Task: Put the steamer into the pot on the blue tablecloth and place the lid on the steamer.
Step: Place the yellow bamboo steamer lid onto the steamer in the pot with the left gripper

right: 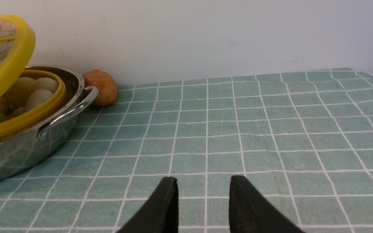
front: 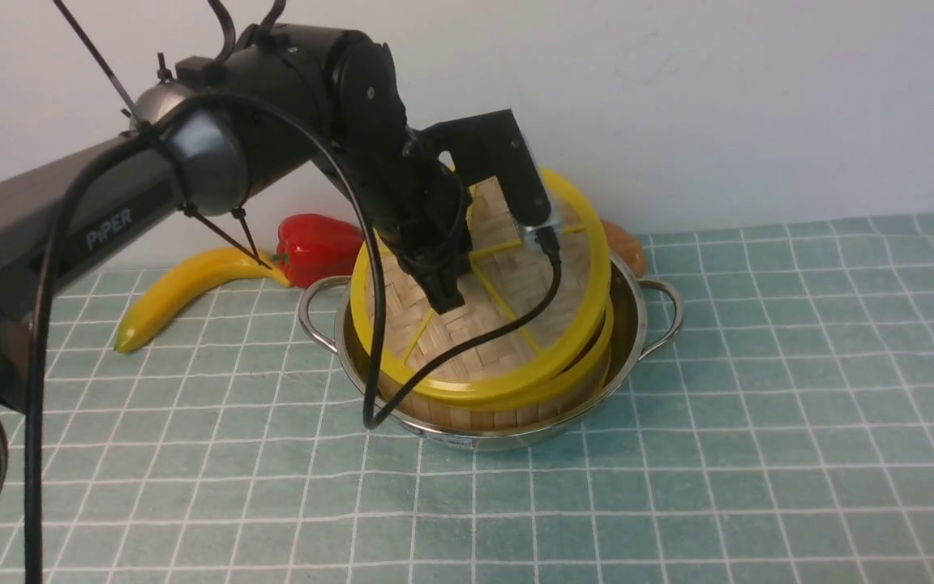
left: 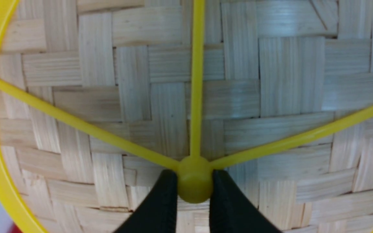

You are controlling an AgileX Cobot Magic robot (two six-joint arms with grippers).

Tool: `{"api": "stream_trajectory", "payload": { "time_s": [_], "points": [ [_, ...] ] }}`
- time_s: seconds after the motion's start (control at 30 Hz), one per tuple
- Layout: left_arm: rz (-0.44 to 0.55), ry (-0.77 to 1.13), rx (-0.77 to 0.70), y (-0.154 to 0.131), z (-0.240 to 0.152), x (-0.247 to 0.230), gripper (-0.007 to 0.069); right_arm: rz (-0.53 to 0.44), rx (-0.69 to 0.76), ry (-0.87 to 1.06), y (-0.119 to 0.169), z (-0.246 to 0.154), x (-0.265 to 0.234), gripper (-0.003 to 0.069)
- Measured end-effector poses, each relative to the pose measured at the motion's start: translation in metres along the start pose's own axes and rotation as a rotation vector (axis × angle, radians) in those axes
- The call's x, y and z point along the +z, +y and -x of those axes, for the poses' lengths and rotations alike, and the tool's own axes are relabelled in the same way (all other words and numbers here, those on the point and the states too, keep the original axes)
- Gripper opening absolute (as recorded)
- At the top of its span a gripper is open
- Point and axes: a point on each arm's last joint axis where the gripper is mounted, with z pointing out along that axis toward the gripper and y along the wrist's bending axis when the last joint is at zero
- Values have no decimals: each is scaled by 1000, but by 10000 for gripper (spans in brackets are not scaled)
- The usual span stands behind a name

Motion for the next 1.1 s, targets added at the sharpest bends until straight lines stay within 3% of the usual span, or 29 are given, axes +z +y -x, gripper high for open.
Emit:
{"api": "stream_trajectory", "payload": {
  "time_s": [0.27,1.1],
  "points": [
    [-12,-32,69,-1,3,2,116,0,0,0,0,0,0,243],
    [-32,-29,73,-3,1,36,116,0,0,0,0,0,0,243]
  ]
}}
